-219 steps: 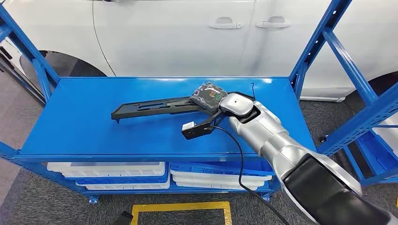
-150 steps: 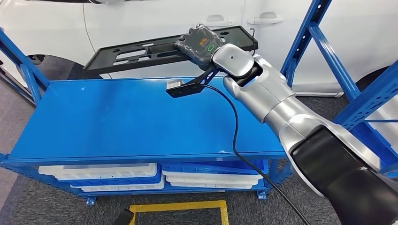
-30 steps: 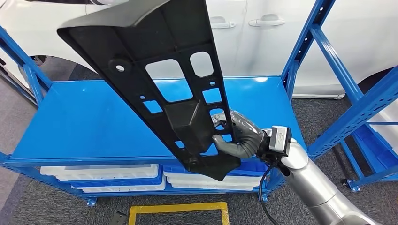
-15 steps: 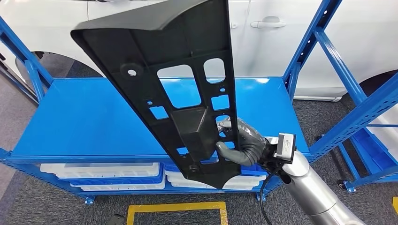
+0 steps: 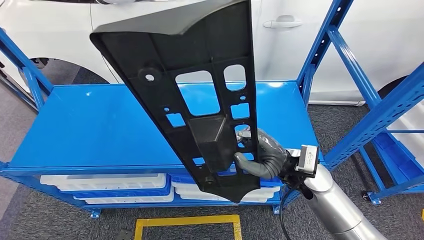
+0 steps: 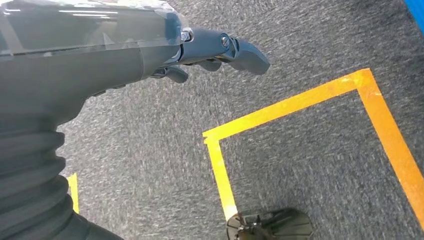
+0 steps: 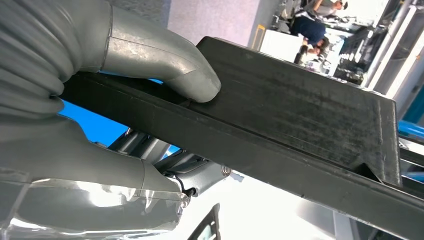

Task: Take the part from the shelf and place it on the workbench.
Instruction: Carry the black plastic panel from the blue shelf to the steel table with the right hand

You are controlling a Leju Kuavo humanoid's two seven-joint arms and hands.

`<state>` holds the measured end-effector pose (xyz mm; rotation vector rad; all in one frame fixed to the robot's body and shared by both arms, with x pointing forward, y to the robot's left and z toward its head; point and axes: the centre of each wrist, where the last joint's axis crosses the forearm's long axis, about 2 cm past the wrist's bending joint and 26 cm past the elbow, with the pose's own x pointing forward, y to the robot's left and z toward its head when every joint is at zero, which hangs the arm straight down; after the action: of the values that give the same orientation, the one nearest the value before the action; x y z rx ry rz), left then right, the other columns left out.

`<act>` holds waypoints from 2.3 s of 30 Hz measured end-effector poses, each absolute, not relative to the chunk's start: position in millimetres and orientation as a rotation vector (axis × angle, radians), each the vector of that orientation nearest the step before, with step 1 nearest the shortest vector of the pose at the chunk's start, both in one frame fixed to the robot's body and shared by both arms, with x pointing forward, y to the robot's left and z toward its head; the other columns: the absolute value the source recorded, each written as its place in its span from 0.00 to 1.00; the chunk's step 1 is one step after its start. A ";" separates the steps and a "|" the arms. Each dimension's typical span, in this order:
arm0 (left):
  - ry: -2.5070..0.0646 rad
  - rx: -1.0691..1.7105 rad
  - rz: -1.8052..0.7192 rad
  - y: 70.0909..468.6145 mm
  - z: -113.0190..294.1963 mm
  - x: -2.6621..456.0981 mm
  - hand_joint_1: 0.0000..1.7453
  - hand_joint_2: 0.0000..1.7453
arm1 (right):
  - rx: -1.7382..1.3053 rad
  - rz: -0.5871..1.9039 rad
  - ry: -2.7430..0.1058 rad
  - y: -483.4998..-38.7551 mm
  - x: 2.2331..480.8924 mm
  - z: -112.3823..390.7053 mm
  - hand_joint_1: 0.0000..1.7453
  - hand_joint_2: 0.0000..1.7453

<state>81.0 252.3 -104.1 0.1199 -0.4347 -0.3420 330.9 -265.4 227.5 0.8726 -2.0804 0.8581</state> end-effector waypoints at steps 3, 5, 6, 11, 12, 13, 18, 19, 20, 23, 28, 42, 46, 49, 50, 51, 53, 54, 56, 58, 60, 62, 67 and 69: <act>-0.431 0.119 -0.337 252.4 -104.3 80.3 0.00 1.00 | 0.880 0.856 -2.080 -264.5 326.0 222.6 0.97 1.00; -0.428 0.118 -0.331 252.6 -104.5 78.9 0.00 1.00 | 0.885 0.853 -2.072 -264.3 323.7 218.9 0.97 1.00; -0.426 0.118 -0.328 252.8 -104.7 78.2 0.00 1.00 | 0.887 0.852 -2.069 -264.2 323.0 218.0 0.97 1.00; -0.429 0.120 -0.323 254.0 -104.5 79.9 0.00 1.00 | 0.888 0.848 -2.075 -264.0 322.2 218.7 0.97 1.00; -0.429 0.118 -0.325 254.0 -104.5 79.8 0.00 1.00 | 0.885 0.846 -2.076 -263.9 321.7 218.5 0.97 1.00; -0.428 0.116 -0.327 253.6 -104.5 79.6 0.00 1.00 | 0.882 0.843 -2.077 -263.9 321.0 218.1 0.97 1.00; -0.432 0.114 -0.329 252.6 -103.7 83.3 0.00 1.00 | 0.865 0.834 -2.078 -264.8 317.3 214.7 0.97 1.00; -0.432 0.115 -0.328 252.5 -103.7 83.6 0.00 1.00 | 0.867 0.834 -2.075 -264.8 316.8 213.6 0.97 1.00; -0.431 0.116 -0.327 252.3 -103.6 83.8 0.00 1.00 | 0.869 0.834 -2.073 -264.5 316.6 212.9 0.97 1.00; -0.434 0.117 -0.327 251.6 -103.3 85.2 0.00 1.00 | 0.871 0.834 -2.080 -263.3 318.2 214.9 0.97 1.00; -0.439 0.114 -0.330 249.1 -102.5 88.2 0.00 1.00 | 0.869 0.832 -2.091 -261.5 319.3 217.2 0.97 1.00; -0.431 0.116 -0.330 248.5 -102.7 86.9 0.00 1.00 | 0.879 0.832 -2.088 -260.6 319.0 216.2 0.97 1.00; -0.428 0.119 -0.326 248.3 -102.9 85.8 0.00 1.00 | 0.881 0.832 -2.088 -260.6 319.1 216.3 0.97 1.00; -0.426 0.120 -0.324 247.9 -103.0 85.0 0.00 1.00 | 0.884 0.830 -2.083 -259.8 318.0 214.6 0.97 1.00; -0.425 0.119 -0.323 247.8 -103.2 83.9 0.00 1.00 | 0.886 0.828 -2.080 -259.3 317.4 213.5 0.97 1.00; -0.423 0.119 -0.323 247.6 -103.4 82.9 0.00 1.00 | 0.888 0.827 -2.077 -258.8 316.9 212.7 0.97 1.00; -0.422 0.117 -0.323 247.2 -103.6 81.5 0.00 1.00 | 0.888 0.826 -2.075 -258.8 316.8 212.1 0.97 1.00; -0.423 0.116 -0.324 246.7 -103.6 81.2 0.00 1.00 | 0.888 0.825 -2.076 -259.0 316.9 212.2 0.97 1.00; -0.426 0.115 -0.324 245.6 -103.5 80.9 0.00 1.00 | 0.888 0.823 -2.076 -259.2 316.4 211.8 0.97 1.00; -0.428 0.114 -0.324 244.4 -103.6 80.2 0.00 1.00 | 0.891 0.819 -2.078 -259.3 315.4 211.3 0.97 1.00; -0.427 0.112 -0.324 243.5 -103.7 78.7 0.00 1.00 | 0.893 0.815 -2.082 -259.4 314.2 211.4 0.97 1.00; -0.425 0.112 -0.324 243.4 -103.9 77.8 0.00 1.00 | 0.898 0.810 -2.088 -258.0 312.9 211.8 0.97 1.00; -0.419 0.112 -0.321 243.4 -104.2 76.3 0.00 1.00 | 0.910 0.800 -2.087 -252.1 310.2 210.4 0.97 1.00; -0.419 0.112 -0.321 243.4 -104.2 76.2 0.00 1.00 | 0.911 0.800 -2.088 -252.0 310.9 211.3 0.97 1.00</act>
<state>76.2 243.4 -104.2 0.1119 -0.4189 -0.3213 310.9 -252.0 211.3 0.9115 -2.0884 0.8000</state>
